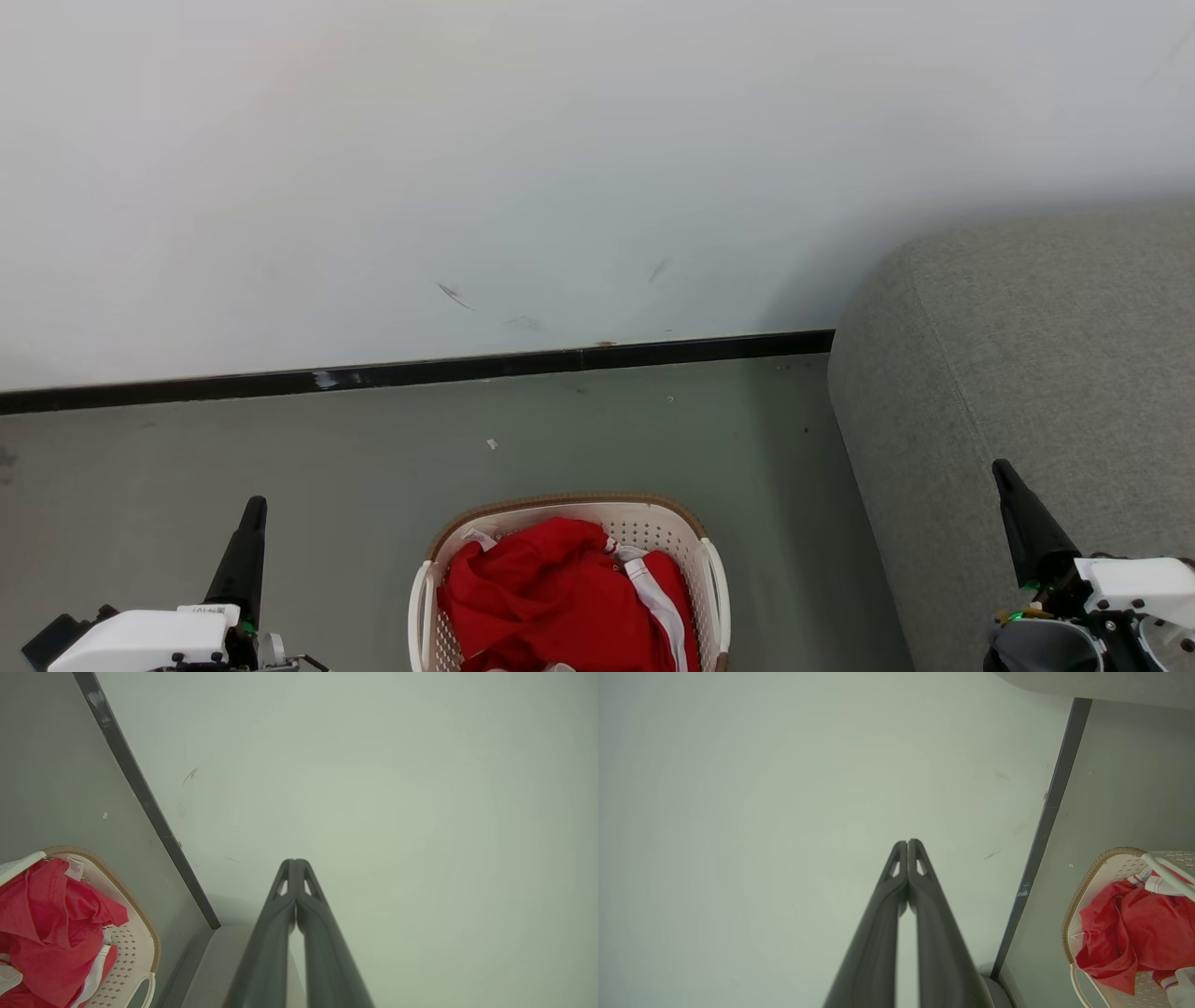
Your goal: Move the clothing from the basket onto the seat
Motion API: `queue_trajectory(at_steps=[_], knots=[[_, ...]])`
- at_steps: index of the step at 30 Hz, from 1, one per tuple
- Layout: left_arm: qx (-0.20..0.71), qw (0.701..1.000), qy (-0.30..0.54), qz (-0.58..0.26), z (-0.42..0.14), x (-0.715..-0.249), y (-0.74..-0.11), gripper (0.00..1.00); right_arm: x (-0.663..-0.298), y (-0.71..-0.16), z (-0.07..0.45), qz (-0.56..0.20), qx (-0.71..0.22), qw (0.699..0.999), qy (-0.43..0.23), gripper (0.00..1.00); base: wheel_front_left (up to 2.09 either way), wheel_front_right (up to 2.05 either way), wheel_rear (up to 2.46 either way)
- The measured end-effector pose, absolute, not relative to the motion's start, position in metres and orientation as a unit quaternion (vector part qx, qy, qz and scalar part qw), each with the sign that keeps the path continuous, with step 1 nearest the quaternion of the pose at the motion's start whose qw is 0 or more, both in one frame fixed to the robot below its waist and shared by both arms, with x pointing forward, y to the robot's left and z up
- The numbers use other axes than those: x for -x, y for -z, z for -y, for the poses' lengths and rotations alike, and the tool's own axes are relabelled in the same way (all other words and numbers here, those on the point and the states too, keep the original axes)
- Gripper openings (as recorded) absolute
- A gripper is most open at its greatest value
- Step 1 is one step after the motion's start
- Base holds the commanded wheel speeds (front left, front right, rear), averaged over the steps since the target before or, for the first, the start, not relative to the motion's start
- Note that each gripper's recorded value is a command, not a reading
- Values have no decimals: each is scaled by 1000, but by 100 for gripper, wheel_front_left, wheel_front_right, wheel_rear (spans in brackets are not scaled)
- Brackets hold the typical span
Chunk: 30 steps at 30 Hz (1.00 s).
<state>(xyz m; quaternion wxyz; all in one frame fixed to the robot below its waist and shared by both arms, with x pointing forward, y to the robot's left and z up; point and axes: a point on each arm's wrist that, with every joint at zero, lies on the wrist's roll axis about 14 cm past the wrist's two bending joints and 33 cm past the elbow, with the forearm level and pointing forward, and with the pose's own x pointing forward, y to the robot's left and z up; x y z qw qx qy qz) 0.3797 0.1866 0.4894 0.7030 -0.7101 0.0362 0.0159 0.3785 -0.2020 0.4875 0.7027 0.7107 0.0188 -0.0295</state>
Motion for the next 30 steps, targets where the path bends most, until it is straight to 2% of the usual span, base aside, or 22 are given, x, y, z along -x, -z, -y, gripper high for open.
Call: queue_trajectory(at_steps=[30], knots=[[710, 703, -16, -36, -187, -380, -489, 0, -379, -488, 202, -19, -711, 703, 29, 0, 0, 0, 0]])
